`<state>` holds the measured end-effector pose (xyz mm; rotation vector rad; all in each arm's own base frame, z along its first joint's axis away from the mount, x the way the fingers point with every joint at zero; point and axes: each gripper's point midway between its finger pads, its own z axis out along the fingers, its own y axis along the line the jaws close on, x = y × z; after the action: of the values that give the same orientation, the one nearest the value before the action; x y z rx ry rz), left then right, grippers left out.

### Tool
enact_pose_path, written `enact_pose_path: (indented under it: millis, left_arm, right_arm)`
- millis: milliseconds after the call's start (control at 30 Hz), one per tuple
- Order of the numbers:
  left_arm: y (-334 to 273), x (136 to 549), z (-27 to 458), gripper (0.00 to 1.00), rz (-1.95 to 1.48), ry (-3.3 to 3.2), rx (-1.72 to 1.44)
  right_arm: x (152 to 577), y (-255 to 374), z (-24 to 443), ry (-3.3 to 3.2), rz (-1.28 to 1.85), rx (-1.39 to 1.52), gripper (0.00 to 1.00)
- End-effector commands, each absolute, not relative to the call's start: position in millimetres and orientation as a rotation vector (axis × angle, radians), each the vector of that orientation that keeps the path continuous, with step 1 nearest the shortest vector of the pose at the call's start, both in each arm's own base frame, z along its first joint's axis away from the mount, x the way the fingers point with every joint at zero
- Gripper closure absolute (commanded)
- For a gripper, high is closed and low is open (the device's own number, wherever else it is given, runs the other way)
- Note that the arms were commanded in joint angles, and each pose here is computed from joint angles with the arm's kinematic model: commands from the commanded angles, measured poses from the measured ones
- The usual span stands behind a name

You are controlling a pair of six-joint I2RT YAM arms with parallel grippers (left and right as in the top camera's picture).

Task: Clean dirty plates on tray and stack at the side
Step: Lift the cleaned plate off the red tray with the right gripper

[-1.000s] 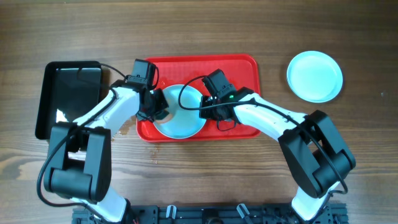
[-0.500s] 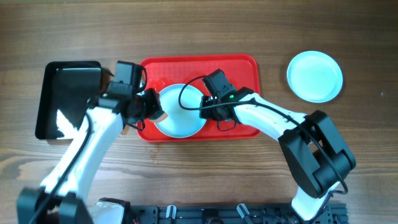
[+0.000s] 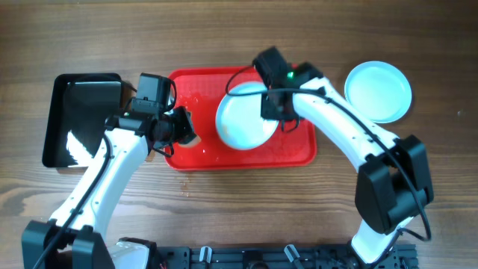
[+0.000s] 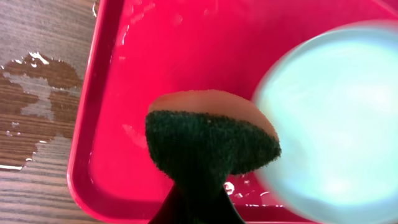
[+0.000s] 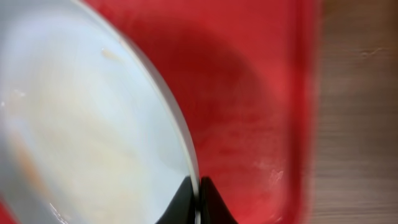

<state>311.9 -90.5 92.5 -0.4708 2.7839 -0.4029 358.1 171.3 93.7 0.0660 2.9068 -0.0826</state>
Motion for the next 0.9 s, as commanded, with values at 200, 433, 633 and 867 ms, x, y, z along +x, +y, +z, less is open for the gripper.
enact_pose_path:
  millis: [200, 433, 633, 867]
  left_arm:
    - [-88.1, 321.2, 65.1, 0.96, -0.365, 2.827, -0.464]
    - [-88.1, 321.3, 60.1, 0.96, -0.360, 2.839, -0.468]
    - [-88.1, 321.2, 60.1, 0.96, -0.359, 2.839, -0.468]
    - [-88.1, 321.0, 60.0, 0.96, -0.359, 2.840, -0.468]
  right_arm:
    - [401.0, 112.6, 201.3, 2.504, -0.670, -0.080, 0.96]
    - [401.1, 111.8, 249.7, 2.211, -1.071, -0.255, 0.96]
    - [397.8, 147.3, 284.3, 1.992, -1.245, -0.438, 0.96]
    - [387.7, 179.4, 326.7, 1.772, -1.402, -0.452, 0.96]
